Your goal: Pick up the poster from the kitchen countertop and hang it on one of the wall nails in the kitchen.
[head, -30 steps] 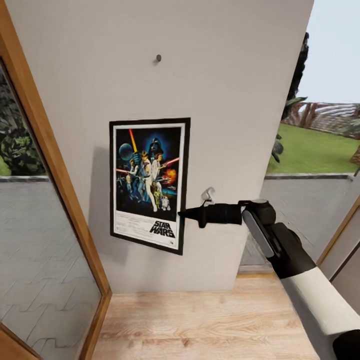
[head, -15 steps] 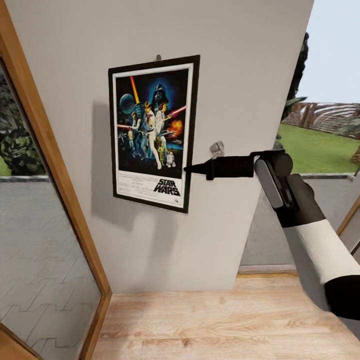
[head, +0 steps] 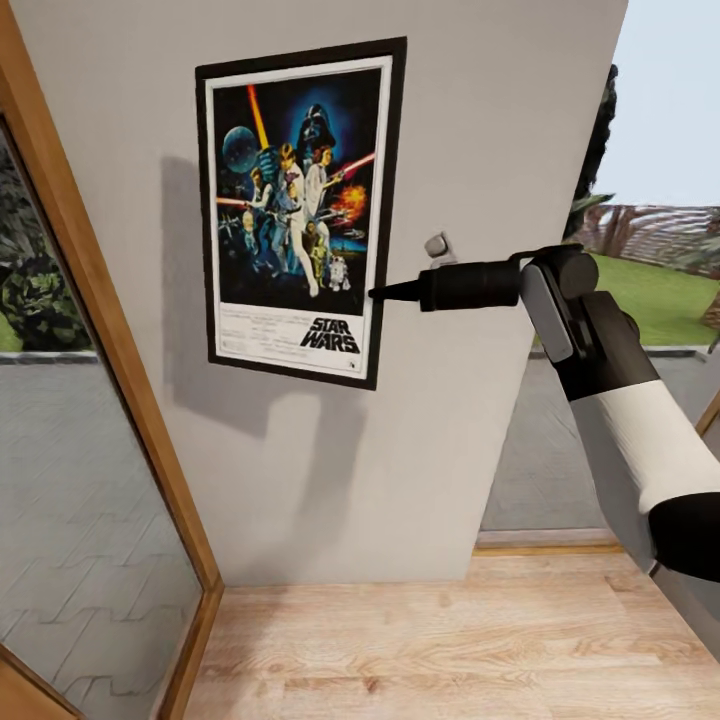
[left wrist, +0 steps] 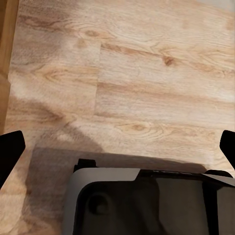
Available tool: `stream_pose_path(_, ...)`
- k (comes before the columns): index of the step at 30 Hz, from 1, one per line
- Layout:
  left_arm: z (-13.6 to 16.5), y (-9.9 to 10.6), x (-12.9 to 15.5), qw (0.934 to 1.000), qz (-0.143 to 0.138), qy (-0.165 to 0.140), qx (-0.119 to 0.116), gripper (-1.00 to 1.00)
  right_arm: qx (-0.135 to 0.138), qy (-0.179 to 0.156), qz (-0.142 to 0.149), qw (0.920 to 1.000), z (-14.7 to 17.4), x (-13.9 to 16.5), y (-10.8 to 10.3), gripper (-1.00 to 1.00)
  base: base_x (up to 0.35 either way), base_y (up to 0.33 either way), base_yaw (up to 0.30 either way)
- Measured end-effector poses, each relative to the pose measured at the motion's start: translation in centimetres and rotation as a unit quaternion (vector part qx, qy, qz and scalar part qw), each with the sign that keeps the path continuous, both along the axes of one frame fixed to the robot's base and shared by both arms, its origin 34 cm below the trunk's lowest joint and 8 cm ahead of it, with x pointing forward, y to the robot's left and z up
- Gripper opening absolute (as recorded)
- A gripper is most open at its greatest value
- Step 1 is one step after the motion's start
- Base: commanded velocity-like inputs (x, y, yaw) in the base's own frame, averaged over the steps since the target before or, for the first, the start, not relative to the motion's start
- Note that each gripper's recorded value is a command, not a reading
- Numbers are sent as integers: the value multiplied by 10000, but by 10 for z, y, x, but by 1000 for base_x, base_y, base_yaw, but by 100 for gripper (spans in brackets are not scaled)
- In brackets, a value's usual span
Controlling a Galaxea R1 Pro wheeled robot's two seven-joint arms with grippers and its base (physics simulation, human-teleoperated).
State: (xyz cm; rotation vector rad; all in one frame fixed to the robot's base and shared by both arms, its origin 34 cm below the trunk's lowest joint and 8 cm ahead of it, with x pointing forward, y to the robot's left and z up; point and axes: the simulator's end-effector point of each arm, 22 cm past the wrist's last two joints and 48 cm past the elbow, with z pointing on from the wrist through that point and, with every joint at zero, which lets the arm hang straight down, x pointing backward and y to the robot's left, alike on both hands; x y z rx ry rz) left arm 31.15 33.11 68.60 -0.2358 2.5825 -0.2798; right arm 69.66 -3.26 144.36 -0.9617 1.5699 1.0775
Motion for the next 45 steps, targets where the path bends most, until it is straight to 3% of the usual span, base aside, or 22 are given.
stream_pose_path(3, 0, 0, 0, 10000, 1, 0, 1, 100, 38, -10, 170, 9998, 2, -7, 2, -100, 0, 0, 0)
stream_pose_path(4, 0, 0, 0, 10000, 0, 0, 0, 100, 93, 0, 371, 9993, 5, -16, 5, -100, 0, 0, 0)
stream_pose_path(10, 0, 0, 0, 10000, 0, 0, 0, 100, 145, -13, 549, 9984, 7, -24, 6, -100, 0, 0, 0)
stream_pose_path(24, 0, 0, 0, 10000, 0, 0, 0, 100, 312, -110, 535, 9980, 19, -25, -2, -100, 0, 0, 0)
stream_pose_path(45, 0, 0, 0, 10000, -1, 0, 0, 100, 288, -414, 515, 9974, 20, -23, -3, -100, 0, 0, 0)
